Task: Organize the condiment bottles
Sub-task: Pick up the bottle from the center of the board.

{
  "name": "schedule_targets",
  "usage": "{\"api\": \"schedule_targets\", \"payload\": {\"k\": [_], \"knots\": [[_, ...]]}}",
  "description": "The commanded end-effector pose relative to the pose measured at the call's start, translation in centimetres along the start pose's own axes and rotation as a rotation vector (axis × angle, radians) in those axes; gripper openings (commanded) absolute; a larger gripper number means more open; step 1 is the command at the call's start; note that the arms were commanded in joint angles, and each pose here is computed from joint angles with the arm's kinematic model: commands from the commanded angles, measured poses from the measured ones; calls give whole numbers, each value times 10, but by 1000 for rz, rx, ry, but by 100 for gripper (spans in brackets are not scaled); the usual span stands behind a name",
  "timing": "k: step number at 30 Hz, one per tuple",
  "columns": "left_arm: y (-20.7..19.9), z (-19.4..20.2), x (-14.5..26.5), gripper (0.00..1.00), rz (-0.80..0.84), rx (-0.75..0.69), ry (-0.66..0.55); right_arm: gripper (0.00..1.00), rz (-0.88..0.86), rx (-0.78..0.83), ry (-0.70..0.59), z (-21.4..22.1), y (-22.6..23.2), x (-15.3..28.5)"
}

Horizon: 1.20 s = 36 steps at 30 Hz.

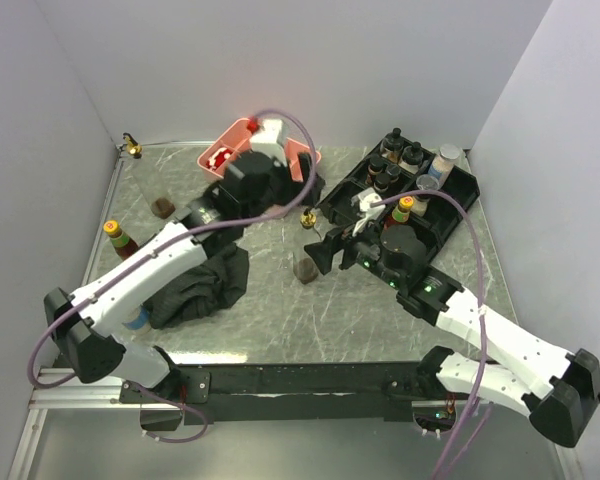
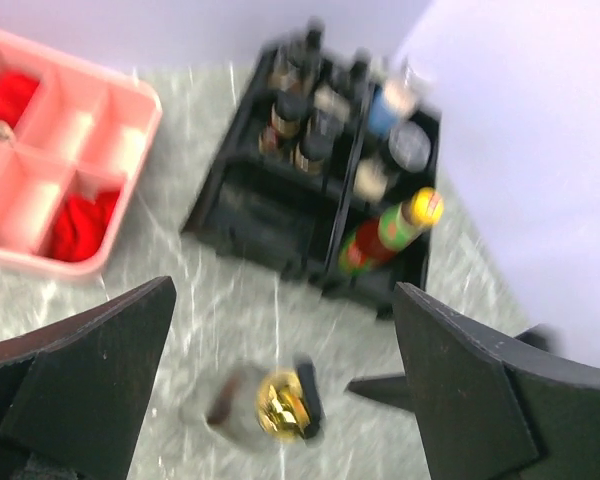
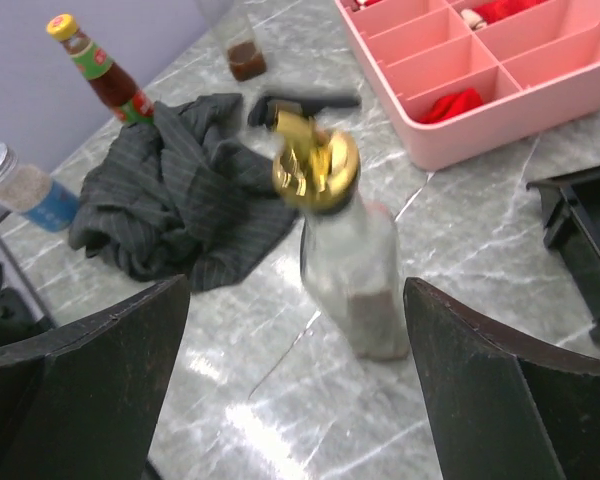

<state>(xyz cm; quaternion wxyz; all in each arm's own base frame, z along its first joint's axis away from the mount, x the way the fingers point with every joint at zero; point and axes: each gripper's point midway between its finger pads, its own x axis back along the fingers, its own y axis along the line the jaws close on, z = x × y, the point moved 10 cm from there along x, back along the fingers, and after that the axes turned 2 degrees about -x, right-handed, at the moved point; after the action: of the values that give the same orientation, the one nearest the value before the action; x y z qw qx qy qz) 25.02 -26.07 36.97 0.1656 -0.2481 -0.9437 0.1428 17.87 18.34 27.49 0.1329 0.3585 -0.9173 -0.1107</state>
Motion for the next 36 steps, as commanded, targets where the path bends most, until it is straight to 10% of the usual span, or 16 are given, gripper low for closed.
{"api": "schedule_targets", "payload": {"k": [1,8,21,36], "knots": [[5,-45,20,97,-7,62,-61,93,43,40,-117,-23,5,-19],[62,-66,69,96,-9,151,-118,87,105,77,-78,-22,7,-45],[125,26,128,96,-302,26,-124,68,212,140,-71,-24,4,-76],[134,48,132,96,-315,-10,-97,0,320,219,-67,-61,10,-78]]}}
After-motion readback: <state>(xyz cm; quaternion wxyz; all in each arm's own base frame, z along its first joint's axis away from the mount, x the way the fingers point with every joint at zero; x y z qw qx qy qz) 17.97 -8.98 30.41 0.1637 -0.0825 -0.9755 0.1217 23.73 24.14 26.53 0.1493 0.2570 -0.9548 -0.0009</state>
